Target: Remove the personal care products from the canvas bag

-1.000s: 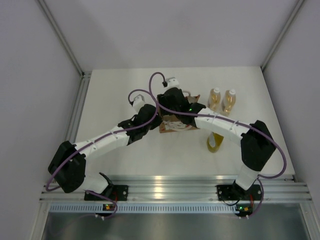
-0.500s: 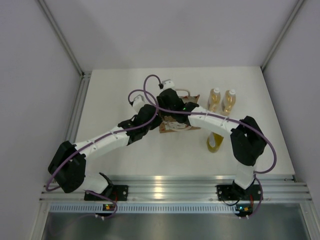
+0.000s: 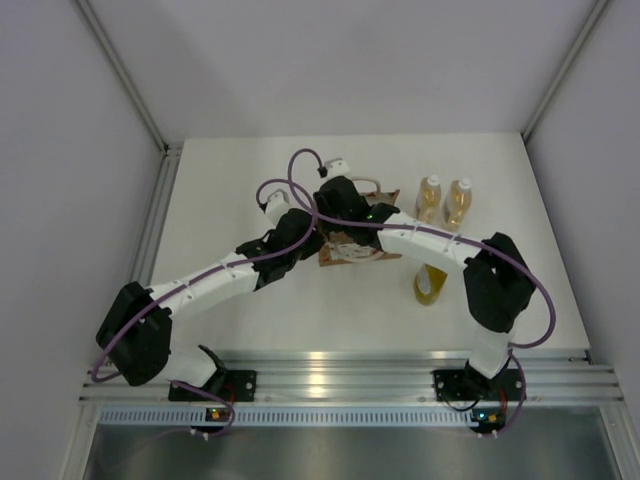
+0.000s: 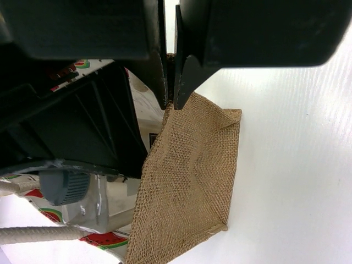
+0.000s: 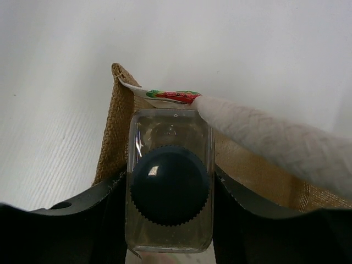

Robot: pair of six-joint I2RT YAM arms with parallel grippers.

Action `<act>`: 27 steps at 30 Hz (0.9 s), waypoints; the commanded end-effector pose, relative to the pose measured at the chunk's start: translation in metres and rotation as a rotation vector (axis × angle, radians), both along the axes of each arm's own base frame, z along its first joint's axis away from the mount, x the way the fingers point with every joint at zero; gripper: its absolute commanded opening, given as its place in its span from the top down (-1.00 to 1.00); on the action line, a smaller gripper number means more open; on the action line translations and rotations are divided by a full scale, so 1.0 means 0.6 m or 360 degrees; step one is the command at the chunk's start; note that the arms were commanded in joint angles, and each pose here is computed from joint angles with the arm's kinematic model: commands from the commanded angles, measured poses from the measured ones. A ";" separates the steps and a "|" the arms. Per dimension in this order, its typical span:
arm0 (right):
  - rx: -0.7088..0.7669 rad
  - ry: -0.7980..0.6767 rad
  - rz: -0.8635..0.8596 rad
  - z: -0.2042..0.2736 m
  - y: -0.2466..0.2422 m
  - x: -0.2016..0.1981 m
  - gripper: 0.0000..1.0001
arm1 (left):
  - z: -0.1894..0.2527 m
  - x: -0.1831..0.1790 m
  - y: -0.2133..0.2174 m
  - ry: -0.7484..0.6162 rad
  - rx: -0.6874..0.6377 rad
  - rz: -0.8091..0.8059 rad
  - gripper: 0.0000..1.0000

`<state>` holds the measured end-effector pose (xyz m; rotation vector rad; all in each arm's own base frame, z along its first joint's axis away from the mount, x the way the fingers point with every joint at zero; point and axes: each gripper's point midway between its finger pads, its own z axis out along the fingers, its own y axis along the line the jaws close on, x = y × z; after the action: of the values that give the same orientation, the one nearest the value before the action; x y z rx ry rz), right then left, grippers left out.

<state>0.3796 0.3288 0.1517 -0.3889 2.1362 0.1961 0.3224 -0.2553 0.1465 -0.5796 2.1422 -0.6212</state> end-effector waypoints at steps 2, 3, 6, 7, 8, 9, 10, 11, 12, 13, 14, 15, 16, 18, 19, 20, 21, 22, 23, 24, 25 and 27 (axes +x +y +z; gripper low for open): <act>0.0349 -0.0310 0.0046 0.205 0.009 0.005 1.00 | -0.026 -0.017 0.015 0.0069 0.0082 -0.0010 1.00; 0.0365 -0.0320 0.0059 0.216 0.009 0.002 1.00 | -0.025 -0.017 0.015 0.0067 0.0080 -0.0010 1.00; 0.0426 -0.0361 0.0088 0.253 0.003 -0.009 1.00 | -0.025 -0.016 0.014 0.0067 0.0078 -0.0009 1.00; 0.0439 -0.0373 0.0104 0.262 0.004 -0.013 1.00 | -0.025 -0.016 0.015 0.0068 0.0083 -0.0008 1.00; 0.0469 -0.0391 0.0122 0.280 0.003 -0.019 1.00 | -0.023 -0.015 0.013 0.0063 0.0077 -0.0010 1.00; 0.0478 -0.0392 0.0139 0.286 0.002 -0.023 1.00 | -0.023 -0.015 0.013 0.0064 0.0076 -0.0012 1.00; 0.0503 -0.0415 0.0141 0.305 -0.002 -0.027 1.00 | -0.023 -0.015 0.012 0.0064 0.0076 -0.0012 1.00; 0.0515 -0.0415 0.0167 0.312 0.000 -0.032 1.00 | -0.020 -0.015 0.011 0.0063 0.0070 -0.0016 1.00; 0.0526 -0.0423 0.0177 0.321 -0.001 -0.035 1.00 | -0.020 -0.014 0.010 0.0062 0.0068 -0.0018 1.00; 0.0536 -0.0433 0.0183 0.333 -0.004 -0.039 1.00 | -0.019 -0.014 0.009 0.0061 0.0065 -0.0020 1.00; 0.0553 -0.0449 0.0191 0.346 -0.008 -0.043 1.00 | -0.018 -0.014 0.008 0.0060 0.0064 -0.0023 1.00; 0.0559 -0.0459 0.0200 0.355 -0.010 -0.047 1.00 | -0.016 -0.014 0.007 0.0061 0.0061 -0.0030 1.00; 0.0585 -0.0487 0.0204 0.376 -0.016 -0.053 1.00 | -0.014 -0.013 0.006 0.0055 0.0058 -0.0032 0.98; 0.0606 -0.0513 0.0221 0.396 -0.023 -0.059 1.00 | -0.013 -0.014 0.006 0.0054 0.0055 -0.0034 0.82; 0.0620 -0.0529 0.0227 0.411 -0.027 -0.063 1.00 | -0.011 -0.014 0.006 0.0051 0.0050 -0.0032 0.78; 0.0638 -0.0551 0.0236 0.428 -0.033 -0.069 1.00 | -0.009 -0.013 0.006 0.0047 0.0049 -0.0034 0.74; 0.0646 -0.0580 0.0232 0.445 -0.040 -0.069 1.00 | -0.009 -0.014 0.005 0.0049 0.0046 -0.0037 0.61; 0.0649 -0.0595 0.0224 0.456 -0.049 -0.072 1.00 | -0.006 -0.014 0.005 0.0043 0.0042 -0.0037 0.52; 0.0657 -0.0609 0.0228 0.466 -0.053 -0.074 1.00 | -0.004 -0.014 0.005 0.0040 0.0038 -0.0037 0.42; 0.0658 -0.0625 0.0211 0.473 -0.064 -0.070 1.00 | -0.003 -0.015 0.005 0.0038 0.0037 -0.0041 0.22; 0.0679 -0.0651 0.0209 0.490 -0.071 -0.072 1.00 | -0.001 -0.015 0.005 0.0034 0.0036 -0.0042 0.14; 0.0698 -0.0665 0.0205 0.505 -0.086 -0.068 1.00 | 0.005 -0.016 0.006 0.0020 0.0030 -0.0046 0.00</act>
<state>0.3403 0.3043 0.3329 -0.4083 1.8986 0.4766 0.3186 -0.2542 0.1426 -0.5609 2.1671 -0.6078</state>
